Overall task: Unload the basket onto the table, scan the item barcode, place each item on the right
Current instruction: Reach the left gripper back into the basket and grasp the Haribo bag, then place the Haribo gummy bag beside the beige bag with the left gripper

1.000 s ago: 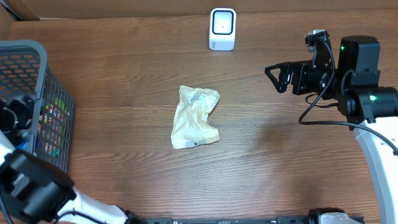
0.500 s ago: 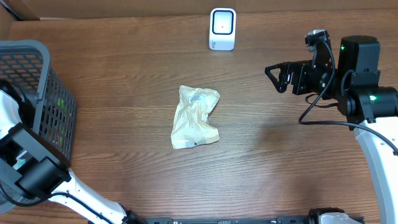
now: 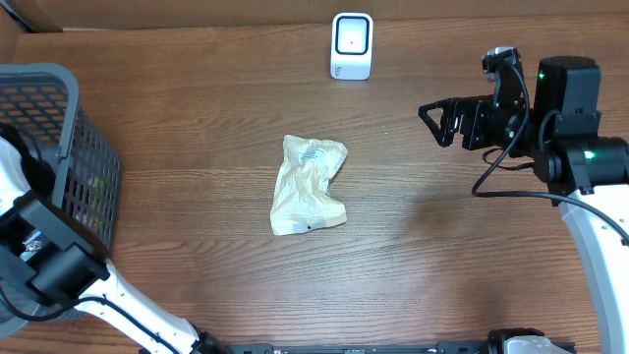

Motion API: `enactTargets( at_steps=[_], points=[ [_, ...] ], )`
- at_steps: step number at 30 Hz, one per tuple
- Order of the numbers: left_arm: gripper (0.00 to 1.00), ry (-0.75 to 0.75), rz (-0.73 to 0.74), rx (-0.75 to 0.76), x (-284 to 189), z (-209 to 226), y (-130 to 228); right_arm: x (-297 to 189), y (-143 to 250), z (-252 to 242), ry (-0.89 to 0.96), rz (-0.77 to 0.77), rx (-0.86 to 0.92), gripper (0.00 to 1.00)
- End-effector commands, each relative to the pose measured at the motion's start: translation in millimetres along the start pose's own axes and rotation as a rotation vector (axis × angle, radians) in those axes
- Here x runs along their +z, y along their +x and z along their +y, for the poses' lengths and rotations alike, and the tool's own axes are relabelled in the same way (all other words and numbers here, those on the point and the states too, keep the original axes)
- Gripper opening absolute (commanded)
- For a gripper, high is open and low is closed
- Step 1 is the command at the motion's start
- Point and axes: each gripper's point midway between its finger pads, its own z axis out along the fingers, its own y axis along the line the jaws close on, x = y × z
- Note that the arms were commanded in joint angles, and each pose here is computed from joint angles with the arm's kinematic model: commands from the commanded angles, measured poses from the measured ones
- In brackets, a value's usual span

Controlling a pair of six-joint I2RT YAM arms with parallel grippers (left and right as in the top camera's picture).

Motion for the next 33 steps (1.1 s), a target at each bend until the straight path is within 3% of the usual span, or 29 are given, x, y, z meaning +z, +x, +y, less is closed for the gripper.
enactTargets(
  at_steps=[1,7,12,20,24,28,33],
  points=[
    [0.04,0.171,-0.163,-0.004,-86,-27,-14,-6,-12,8,-0.013,-0.032,-0.025,1.0],
    [0.04,0.305,-0.449,0.043,-199,-38,2,-6,-11,8,-0.012,-0.027,-0.021,1.0],
    [0.04,0.264,-0.69,0.017,-277,-14,57,-6,-12,8,-0.013,-0.034,-0.026,1.0],
    [0.04,0.287,-0.868,0.066,-327,-6,119,-6,-14,8,-0.014,-0.039,-0.029,1.0],
    [0.04,0.454,-0.822,0.252,-325,-43,135,-6,-15,9,-0.014,-0.042,-0.031,1.0],
    [0.04,0.627,-0.651,0.442,-297,-98,153,-6,-15,9,-0.015,-0.042,-0.031,1.0],
    [0.04,0.498,-0.364,0.586,-213,-148,177,-6,-12,8,-0.014,-0.033,-0.025,1.0]
  ],
)
